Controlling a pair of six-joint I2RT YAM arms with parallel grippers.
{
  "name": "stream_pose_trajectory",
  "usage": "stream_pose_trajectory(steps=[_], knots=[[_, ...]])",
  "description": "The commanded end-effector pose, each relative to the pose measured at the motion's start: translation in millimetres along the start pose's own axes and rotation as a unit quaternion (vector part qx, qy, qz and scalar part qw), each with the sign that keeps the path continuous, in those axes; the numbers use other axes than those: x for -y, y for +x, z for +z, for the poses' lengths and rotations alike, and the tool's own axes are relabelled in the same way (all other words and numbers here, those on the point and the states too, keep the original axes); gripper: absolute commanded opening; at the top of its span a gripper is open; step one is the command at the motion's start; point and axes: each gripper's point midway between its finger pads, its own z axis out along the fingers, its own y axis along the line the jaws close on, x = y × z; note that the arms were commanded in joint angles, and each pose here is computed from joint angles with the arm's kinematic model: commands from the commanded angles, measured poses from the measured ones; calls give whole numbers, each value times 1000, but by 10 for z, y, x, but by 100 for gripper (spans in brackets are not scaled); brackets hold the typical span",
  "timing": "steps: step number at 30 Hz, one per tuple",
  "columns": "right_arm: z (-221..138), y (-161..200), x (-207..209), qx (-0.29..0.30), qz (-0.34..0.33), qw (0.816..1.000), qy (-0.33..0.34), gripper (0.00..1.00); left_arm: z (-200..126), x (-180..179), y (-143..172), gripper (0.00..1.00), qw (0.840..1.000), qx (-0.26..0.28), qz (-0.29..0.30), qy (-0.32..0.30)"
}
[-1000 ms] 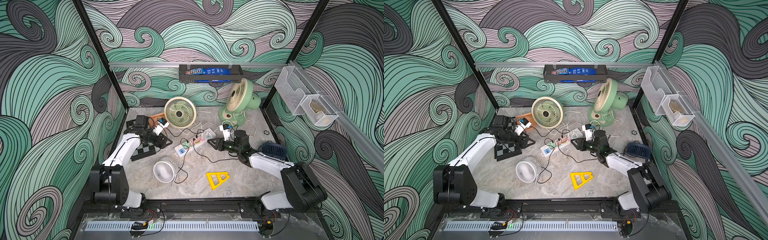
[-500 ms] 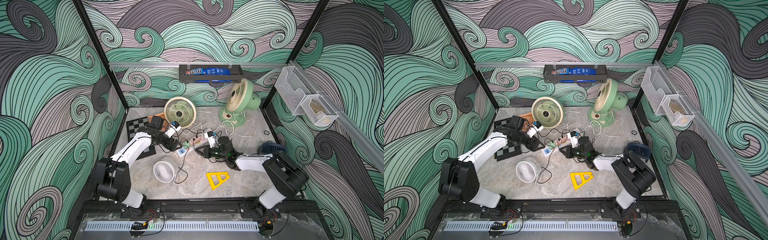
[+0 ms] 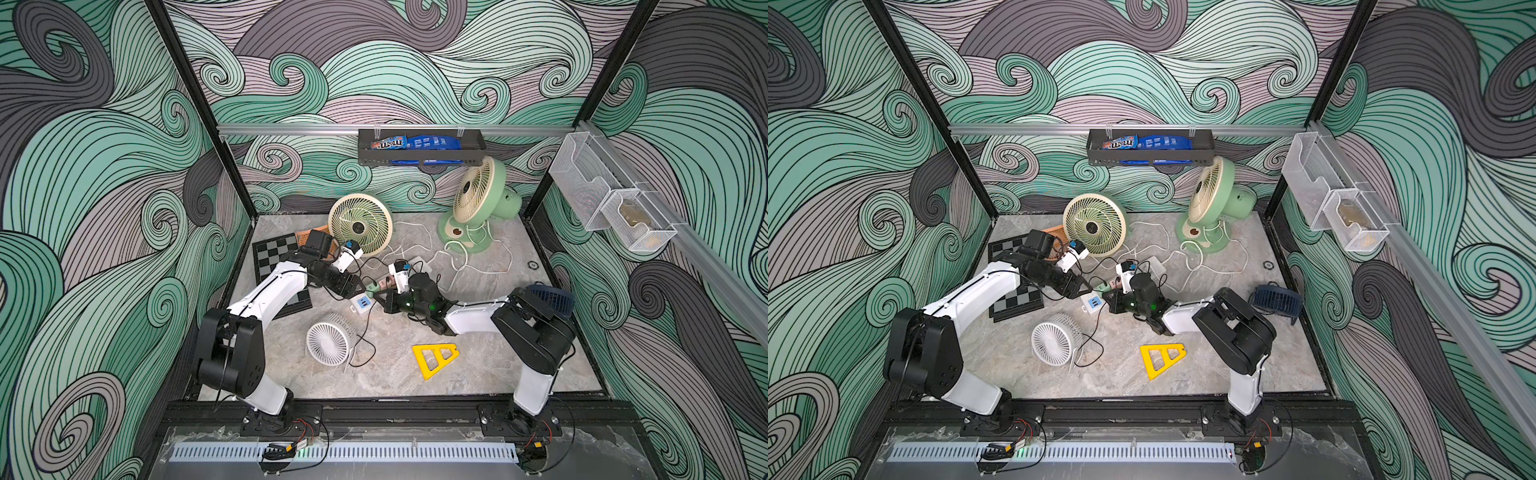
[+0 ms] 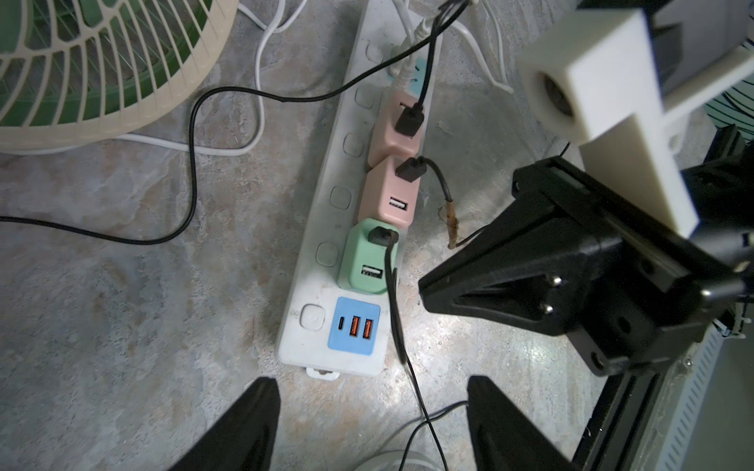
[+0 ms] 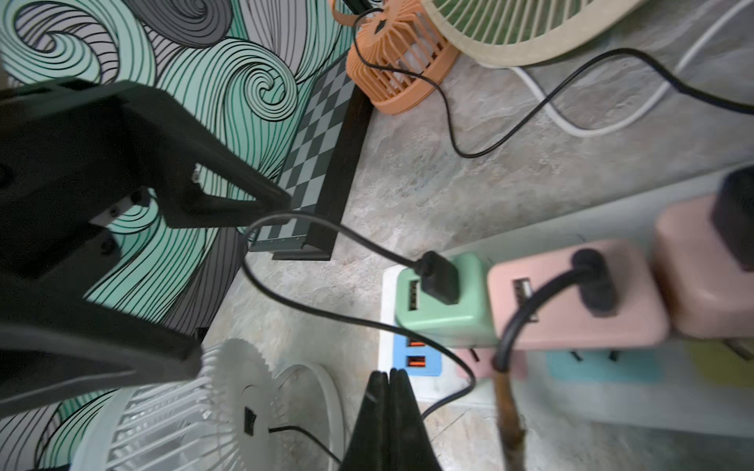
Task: Unplug the desk fan from the power strip
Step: Remove the plug from the socket.
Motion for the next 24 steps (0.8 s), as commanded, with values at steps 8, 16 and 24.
stream_pose_trajectory(steps=[8, 16, 24], knots=[[8, -49, 336, 26, 70, 996, 38, 0, 149, 20, -64, 69, 999, -11, 24, -20], [63, 20, 404, 17, 94, 995, 28, 0, 340, 59, -42, 73, 998, -47, 32, -41], [110, 124, 500, 8, 115, 993, 31, 0, 502, 63, -39, 64, 996, -60, 35, -58]])
